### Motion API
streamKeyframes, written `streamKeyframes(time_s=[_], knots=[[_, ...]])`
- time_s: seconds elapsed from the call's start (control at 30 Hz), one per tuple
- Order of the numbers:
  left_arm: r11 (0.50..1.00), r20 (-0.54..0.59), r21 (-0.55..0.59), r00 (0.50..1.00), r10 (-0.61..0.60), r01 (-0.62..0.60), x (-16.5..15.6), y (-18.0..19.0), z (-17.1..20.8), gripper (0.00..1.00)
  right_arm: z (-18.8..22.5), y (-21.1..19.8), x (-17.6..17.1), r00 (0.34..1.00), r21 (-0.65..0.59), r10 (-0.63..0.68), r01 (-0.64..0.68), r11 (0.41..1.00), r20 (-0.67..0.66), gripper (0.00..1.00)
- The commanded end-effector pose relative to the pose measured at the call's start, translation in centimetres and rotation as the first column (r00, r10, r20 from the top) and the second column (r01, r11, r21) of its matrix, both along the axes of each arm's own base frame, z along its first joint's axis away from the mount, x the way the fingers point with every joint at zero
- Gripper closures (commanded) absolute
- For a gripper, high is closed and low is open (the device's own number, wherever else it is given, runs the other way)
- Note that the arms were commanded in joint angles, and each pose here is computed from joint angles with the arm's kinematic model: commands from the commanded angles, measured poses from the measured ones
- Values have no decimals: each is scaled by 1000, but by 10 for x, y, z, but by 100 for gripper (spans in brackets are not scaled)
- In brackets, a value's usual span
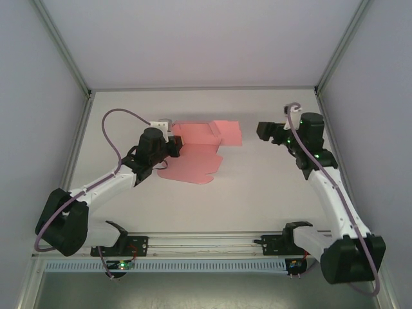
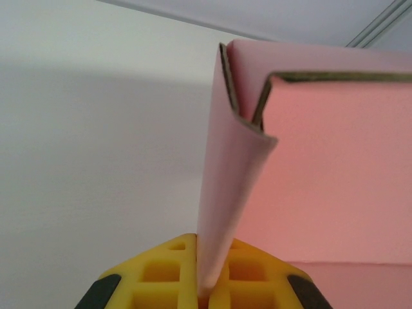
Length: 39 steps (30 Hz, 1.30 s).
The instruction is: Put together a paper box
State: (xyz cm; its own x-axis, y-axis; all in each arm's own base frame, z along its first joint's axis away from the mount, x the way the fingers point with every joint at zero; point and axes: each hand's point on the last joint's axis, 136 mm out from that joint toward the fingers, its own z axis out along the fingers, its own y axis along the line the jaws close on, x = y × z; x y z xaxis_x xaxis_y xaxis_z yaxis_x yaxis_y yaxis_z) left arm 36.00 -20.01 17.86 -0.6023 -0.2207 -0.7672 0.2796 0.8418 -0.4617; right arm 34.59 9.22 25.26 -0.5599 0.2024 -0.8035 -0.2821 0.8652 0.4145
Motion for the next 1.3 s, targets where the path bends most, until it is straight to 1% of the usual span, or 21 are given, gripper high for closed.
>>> streamKeyframes(time_s=[0.0, 0.07, 0.1, 0.17, 0.33, 0.63, 0.67, 0.8, 0.93, 1.0, 1.1, 1.17, 1.23, 1.27], knots=[[1000, 41, -10, 999, -20, 21, 2, -2, 16, 100, 29, 60, -23, 948, 100, 306, -314, 944, 88, 21], [1000, 40, -12, 999, -18, 19, 3, -2, 15, 100, 25, 80, -29, 920, 93, 384, -390, 916, 81, 26], [1000, 42, -16, 999, -14, 15, 5, -2, 16, 100, 22, 89, -33, 906, 88, 417, -422, 902, 71, 27], [1000, 45, -21, 999, -21, 22, 6, -5, 17, 100, 19, 103, -39, 878, 91, 475, -479, 873, 63, 34], [1000, 29, -26, 1000, -8, 9, 11, -6, 15, 100, 15, 132, -51, 825, 108, 562, -565, 818, 64, 36], [1000, -1, -23, 1000, -1, 1, 17, -8, 12, 100, 10, 173, -52, 769, 100, 635, -640, 762, 78, 35], [1000, -4, -25, 1000, -7, 7, 16, -9, 12, 100, 9, 176, -49, 768, 95, 636, -641, 762, 75, 35], [999, -4, -33, 1000, -24, 23, 15, -12, 13, 100, -1, 179, -30, 811, 14, 582, -584, 812, 62, 35], [1000, -14, -21, 1000, -12, 12, 14, -10, 14, 100, 0, 186, -23, 820, -38, 567, -566, 824, 73, 35], [1000, -18, -9, 1000, -2, 2, 14, -9, 15, 100, -3, 191, -23, 825, -84, 562, -556, 827, 65, 35], [1000, -9, -8, 1000, -12, 12, 13, -11, 20, 100, -16, 191, -14, 862, -172, 506, -495, 852, 22, 36], [1000, 7, -13, 1000, -25, 26, 12, -14, 24, 100, -30, 187, -7, 886, -233, 463, -454, 860, -19, 33], [999, 15, -14, 999, -29, 29, 12, -15, 28, 100, -43, 184, 1, 908, -259, 414, -414, 872, -58, 33], [999, 20, -15, 999, -43, 44, 10, -18, 30, 100, -49, 185, 2, 907, -260, 415, -419, 870, -74, 34]])
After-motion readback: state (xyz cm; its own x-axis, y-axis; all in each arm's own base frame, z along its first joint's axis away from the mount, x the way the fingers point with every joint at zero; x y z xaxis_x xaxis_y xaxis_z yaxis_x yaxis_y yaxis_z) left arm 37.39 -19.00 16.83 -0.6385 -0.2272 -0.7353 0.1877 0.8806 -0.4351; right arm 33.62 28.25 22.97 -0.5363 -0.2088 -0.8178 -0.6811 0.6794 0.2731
